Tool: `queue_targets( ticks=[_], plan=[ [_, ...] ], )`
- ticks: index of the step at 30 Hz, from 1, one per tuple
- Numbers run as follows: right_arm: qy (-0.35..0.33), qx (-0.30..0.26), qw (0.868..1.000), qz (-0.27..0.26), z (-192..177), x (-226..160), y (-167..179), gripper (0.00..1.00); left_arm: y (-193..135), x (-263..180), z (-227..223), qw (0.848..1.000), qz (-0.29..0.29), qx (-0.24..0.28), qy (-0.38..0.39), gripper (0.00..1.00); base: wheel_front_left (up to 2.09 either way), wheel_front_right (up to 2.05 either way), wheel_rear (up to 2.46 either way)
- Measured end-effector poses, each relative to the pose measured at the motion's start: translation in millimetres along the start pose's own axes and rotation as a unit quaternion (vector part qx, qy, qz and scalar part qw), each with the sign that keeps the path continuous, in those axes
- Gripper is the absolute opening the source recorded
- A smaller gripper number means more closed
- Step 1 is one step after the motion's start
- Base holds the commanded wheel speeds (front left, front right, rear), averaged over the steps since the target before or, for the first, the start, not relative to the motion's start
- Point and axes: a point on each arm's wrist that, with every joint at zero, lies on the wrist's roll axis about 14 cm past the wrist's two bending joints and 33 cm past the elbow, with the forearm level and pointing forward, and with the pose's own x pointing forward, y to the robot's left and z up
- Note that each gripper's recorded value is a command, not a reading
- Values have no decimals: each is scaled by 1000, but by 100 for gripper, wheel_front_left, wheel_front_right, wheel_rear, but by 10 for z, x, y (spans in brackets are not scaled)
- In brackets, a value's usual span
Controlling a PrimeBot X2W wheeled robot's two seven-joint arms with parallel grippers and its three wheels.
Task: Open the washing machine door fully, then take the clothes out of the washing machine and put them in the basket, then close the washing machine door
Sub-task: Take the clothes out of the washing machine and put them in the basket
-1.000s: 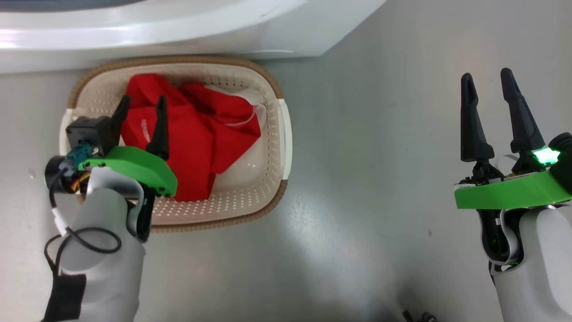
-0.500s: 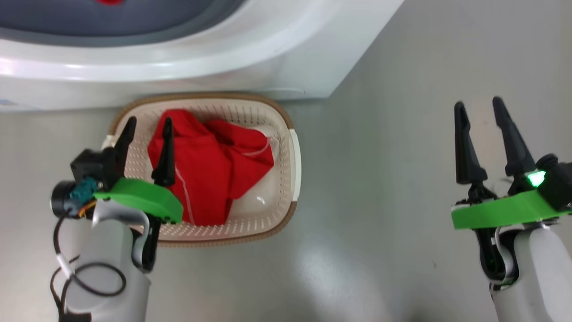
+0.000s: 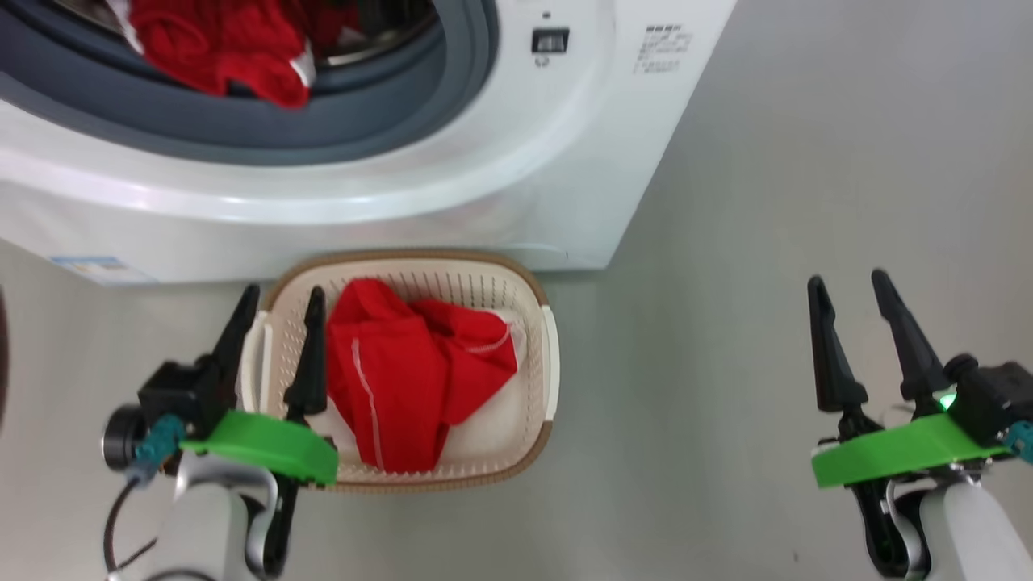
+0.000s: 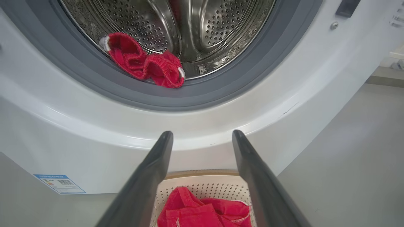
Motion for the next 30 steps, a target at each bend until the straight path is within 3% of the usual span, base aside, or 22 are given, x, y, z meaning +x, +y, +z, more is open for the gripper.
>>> queue_targets(
  ticks=[8,30],
  plan=[
    [-7,-1,1000,5,105,-264,35,100,-4,-368,287,999,3,13,-39,100,0,0,0],
    [-14,-2,1000,-13,183,-856,-85,100,109,-1211,412,997,33,29,-66,100,0,0,0]
  ],
)
